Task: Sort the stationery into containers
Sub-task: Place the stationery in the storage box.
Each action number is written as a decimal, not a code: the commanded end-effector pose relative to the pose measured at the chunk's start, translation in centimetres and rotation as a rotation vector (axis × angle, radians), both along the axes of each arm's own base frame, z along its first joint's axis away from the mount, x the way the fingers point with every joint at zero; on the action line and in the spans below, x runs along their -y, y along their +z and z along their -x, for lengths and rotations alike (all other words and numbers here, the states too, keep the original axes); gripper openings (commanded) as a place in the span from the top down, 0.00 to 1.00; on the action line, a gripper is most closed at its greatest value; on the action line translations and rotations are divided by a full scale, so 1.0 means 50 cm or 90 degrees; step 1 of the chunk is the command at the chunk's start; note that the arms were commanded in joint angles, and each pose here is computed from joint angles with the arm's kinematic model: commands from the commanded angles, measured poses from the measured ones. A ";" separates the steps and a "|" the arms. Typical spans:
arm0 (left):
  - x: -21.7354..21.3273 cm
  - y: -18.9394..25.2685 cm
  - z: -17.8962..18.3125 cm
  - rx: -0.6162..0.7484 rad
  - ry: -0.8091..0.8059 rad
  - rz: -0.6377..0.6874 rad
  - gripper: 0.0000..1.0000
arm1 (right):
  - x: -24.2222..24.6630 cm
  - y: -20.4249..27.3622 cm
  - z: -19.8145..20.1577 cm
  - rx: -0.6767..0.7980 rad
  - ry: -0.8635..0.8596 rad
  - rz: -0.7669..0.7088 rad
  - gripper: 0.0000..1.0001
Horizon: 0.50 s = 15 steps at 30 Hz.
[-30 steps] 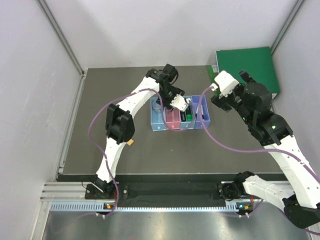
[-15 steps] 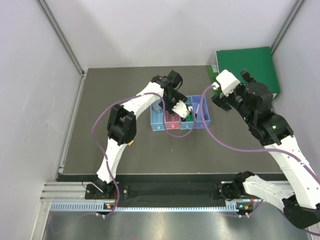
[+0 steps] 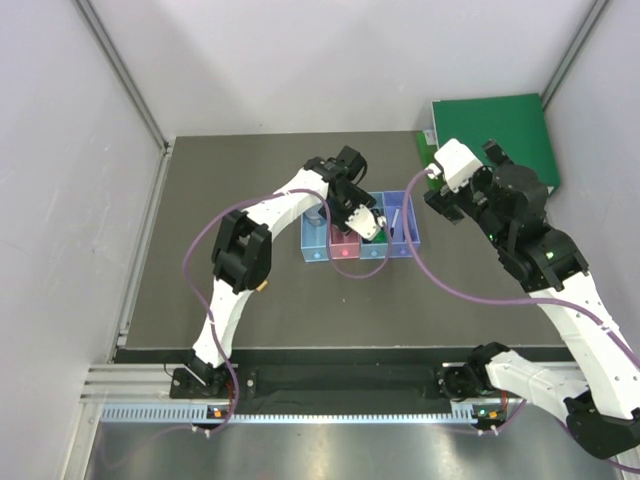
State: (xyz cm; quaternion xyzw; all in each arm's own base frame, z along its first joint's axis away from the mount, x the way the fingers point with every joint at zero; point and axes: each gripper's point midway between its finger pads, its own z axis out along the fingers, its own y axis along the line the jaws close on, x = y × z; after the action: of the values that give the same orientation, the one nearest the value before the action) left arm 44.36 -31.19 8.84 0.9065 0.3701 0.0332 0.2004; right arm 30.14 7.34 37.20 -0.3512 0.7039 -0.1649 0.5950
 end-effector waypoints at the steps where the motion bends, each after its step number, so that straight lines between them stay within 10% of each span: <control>1: 0.008 0.062 -0.028 0.062 0.011 0.047 0.58 | 0.010 0.027 0.005 0.029 -0.009 -0.033 0.00; 15: 0.019 0.139 -0.050 0.118 0.050 0.110 0.51 | 0.014 0.041 0.011 0.033 -0.010 -0.051 0.00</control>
State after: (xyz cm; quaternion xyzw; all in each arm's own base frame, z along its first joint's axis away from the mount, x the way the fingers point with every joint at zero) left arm 44.56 -31.18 9.21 0.8891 0.3981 0.0420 0.2220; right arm 30.06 7.27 37.13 -0.3436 0.7080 -0.1570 0.5967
